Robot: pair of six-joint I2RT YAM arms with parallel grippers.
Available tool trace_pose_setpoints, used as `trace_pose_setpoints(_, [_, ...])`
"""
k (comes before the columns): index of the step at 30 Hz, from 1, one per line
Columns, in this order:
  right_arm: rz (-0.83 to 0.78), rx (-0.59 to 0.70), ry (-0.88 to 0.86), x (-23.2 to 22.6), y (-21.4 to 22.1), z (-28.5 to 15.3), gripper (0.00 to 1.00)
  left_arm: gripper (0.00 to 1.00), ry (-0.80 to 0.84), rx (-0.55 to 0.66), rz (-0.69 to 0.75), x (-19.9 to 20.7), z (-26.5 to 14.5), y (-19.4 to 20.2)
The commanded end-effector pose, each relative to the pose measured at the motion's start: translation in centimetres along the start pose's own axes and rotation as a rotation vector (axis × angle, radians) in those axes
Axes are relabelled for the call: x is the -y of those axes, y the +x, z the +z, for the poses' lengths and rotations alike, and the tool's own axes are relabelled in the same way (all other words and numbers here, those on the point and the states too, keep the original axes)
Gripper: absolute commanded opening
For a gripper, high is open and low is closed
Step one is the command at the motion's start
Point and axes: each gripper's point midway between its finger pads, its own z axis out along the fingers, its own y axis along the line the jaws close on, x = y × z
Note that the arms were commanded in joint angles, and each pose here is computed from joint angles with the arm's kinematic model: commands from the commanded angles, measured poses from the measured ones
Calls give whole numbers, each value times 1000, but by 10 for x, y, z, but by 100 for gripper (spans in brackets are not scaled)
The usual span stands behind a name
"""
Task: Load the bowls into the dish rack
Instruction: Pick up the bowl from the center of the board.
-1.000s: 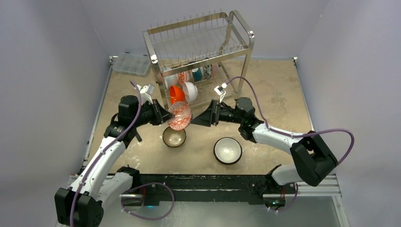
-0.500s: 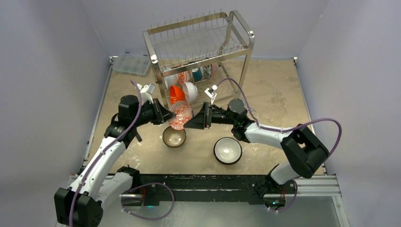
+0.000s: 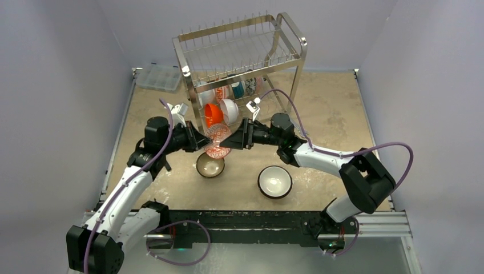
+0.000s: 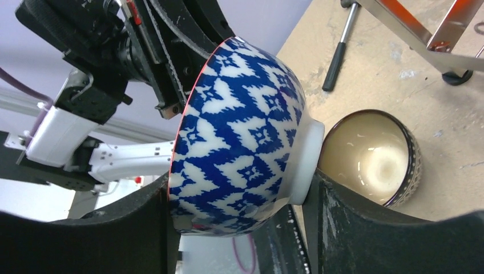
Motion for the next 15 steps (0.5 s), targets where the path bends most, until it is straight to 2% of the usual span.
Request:
trace_pose_setpoints(1, [-88,38,-97,-30,-15,4,24,0,56,-3,28,10,0,1])
trace_pose_setpoints(2, [-89,40,-96,-30,-15,3,12,0,54,-6,27,9,1,2])
trace_pose_setpoints(3, [-91,41,-92,-29,-14,3,0,5,51,-12,23,8,2,4])
trace_pose_setpoints(5, [-100,38,-77,-27,-14,2,0,23,44,-11,19,5,2,5])
trace_pose_setpoints(7, [-106,29,-52,-23,-12,1,0,35,26,2,18,2,2,4])
trace_pose_setpoints(12, [-114,31,8,-14,-13,-5,0,50,-12,61,20,-1,-3,-4])
trace_pose_setpoints(15, [-111,38,36,-7,-15,-11,0,63,-48,110,26,-5,-8,-11])
